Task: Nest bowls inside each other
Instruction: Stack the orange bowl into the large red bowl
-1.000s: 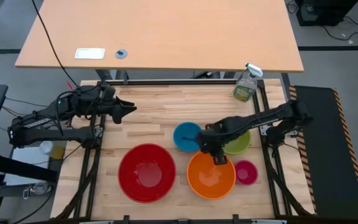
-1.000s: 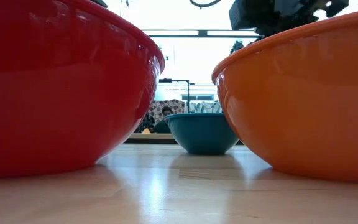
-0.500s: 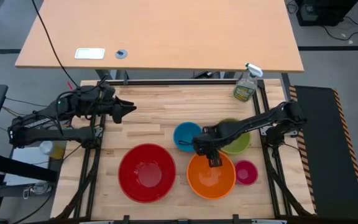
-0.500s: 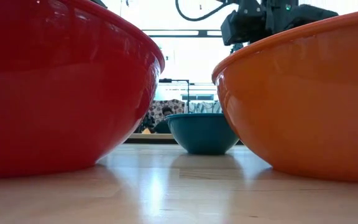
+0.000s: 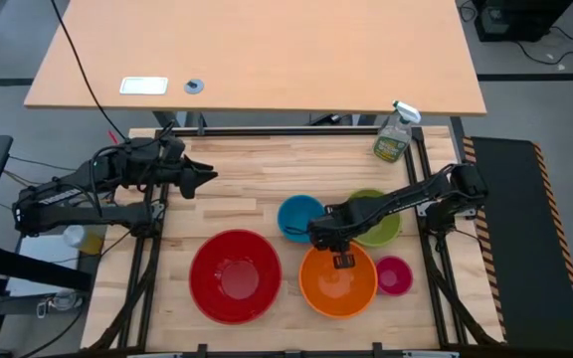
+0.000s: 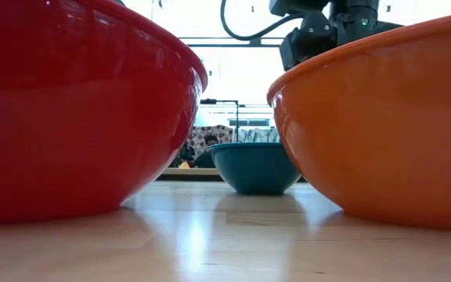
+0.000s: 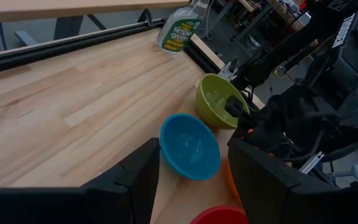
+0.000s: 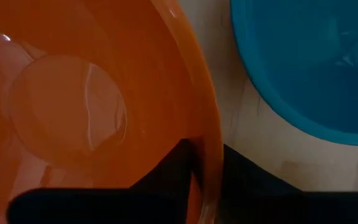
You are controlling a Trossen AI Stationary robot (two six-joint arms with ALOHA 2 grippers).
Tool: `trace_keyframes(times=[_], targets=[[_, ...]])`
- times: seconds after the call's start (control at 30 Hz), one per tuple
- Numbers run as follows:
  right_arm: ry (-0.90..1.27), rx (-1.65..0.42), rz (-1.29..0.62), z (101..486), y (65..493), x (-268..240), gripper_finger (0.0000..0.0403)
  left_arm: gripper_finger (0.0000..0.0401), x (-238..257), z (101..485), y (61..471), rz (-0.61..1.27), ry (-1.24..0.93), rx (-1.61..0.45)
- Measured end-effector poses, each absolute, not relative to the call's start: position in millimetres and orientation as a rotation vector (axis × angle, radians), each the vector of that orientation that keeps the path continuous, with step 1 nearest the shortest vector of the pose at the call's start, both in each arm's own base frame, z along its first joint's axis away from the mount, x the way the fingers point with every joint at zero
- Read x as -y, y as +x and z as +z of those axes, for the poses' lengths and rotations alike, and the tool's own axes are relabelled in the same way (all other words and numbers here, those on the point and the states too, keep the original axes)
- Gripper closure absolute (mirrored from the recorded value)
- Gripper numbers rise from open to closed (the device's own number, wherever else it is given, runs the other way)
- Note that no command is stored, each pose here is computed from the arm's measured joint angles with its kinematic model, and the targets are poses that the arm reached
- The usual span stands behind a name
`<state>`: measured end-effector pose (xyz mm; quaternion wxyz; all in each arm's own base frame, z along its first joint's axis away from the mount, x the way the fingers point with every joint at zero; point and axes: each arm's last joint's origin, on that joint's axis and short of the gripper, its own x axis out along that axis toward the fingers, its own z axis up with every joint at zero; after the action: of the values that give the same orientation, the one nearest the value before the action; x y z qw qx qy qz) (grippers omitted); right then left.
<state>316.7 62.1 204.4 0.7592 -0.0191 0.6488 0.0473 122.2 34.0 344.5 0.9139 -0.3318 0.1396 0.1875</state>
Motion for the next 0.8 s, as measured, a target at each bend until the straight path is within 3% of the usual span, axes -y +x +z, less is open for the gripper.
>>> trace_keyframes(times=[0.17,0.57,0.8], targets=[[0.003,-1.411,0.110,205,317,-63,0.0365,0.0207,-34,344,122,0.386,-0.683,-0.287],[0.090,-1.413,0.153,207,317,-56,0.0371,0.0207,-34,344,122,0.386,-0.683,-0.287],[0.141,-1.345,0.177,231,317,-41,0.0373,0.0207,-34,345,122,0.387,-0.692,-0.284]])
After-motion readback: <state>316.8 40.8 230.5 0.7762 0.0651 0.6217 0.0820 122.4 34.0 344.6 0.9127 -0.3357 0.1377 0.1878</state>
